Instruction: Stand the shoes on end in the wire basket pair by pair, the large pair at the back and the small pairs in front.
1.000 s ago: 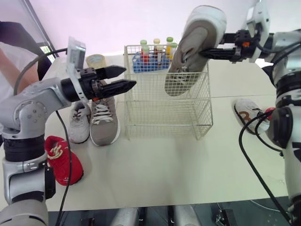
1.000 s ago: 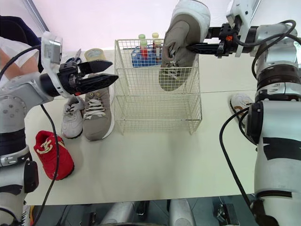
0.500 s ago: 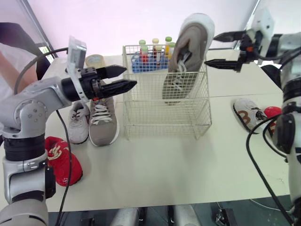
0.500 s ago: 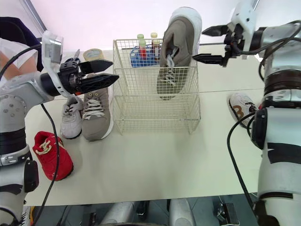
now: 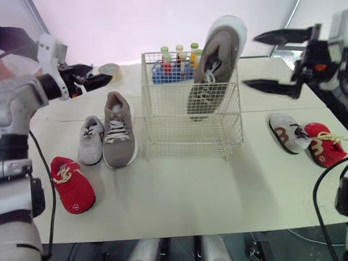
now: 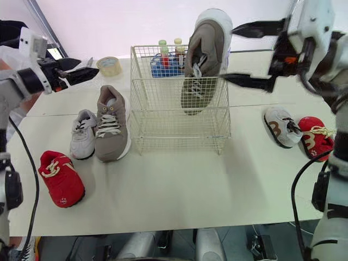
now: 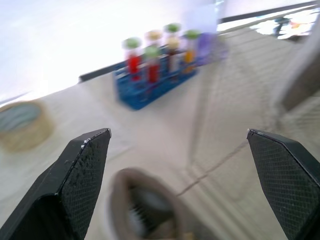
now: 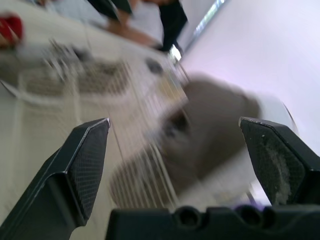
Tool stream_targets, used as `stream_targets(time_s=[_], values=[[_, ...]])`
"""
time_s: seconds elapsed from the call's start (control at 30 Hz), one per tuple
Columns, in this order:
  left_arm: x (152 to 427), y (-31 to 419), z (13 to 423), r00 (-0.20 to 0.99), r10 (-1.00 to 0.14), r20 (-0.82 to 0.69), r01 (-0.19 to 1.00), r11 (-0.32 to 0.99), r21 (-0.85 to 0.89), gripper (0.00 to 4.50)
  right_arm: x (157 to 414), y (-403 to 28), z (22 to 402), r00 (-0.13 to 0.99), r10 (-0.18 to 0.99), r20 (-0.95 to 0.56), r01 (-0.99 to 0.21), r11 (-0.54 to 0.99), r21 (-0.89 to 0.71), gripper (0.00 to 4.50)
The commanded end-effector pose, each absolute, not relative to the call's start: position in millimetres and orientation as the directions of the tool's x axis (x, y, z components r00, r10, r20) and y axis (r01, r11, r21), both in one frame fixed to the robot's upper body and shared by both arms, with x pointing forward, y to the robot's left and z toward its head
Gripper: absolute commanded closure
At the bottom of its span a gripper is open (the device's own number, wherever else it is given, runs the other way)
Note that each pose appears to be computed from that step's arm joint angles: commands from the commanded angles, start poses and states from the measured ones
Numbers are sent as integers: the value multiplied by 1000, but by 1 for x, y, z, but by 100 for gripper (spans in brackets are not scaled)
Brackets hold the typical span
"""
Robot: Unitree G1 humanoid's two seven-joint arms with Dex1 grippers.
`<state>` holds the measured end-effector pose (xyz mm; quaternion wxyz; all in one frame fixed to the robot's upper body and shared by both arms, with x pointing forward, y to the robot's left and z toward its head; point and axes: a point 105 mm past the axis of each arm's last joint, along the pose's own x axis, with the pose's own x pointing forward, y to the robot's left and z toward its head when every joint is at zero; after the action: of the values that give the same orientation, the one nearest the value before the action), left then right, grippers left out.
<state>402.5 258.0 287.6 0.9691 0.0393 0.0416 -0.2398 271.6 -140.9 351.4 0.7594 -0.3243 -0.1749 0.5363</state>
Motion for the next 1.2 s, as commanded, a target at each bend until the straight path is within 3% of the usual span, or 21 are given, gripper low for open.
stream_targets(time_s=[0.03, 0.27, 0.53, 0.63, 0.9, 1.07, 1.2], values=[[421, 266, 272, 902, -398, -170, 411, 910, 51, 0, 253, -121, 349, 320, 946, -42, -711, 211, -671, 2], [444, 260, 220, 884, -320, -340, 372, 923, 100, 0, 245, -111, 343, 325, 946, -14, -725, 239, -645, 2], [456, 237, 180, 879, -296, -375, 336, 941, 45, 0, 239, -108, 345, 332, 943, 7, -728, 262, -634, 2], [458, 232, 176, 879, -300, -370, 328, 945, 12, 84, 239, -107, 344, 336, 942, 2, -729, 261, -633, 0], [469, 223, 217, 936, -280, -212, 259, 958, -120, 447, 244, -108, 342, 348, 938, 0, -725, 269, -634, 0], [474, 221, 273, 968, -247, -33, 233, 943, -236, 447, 245, -108, 343, 341, 940, 1, -728, 265, -633, 0], [463, 227, 366, 945, -172, 277, 250, 928, -276, 447, 248, -107, 345, 338, 941, 3, -726, 263, -635, 0]])
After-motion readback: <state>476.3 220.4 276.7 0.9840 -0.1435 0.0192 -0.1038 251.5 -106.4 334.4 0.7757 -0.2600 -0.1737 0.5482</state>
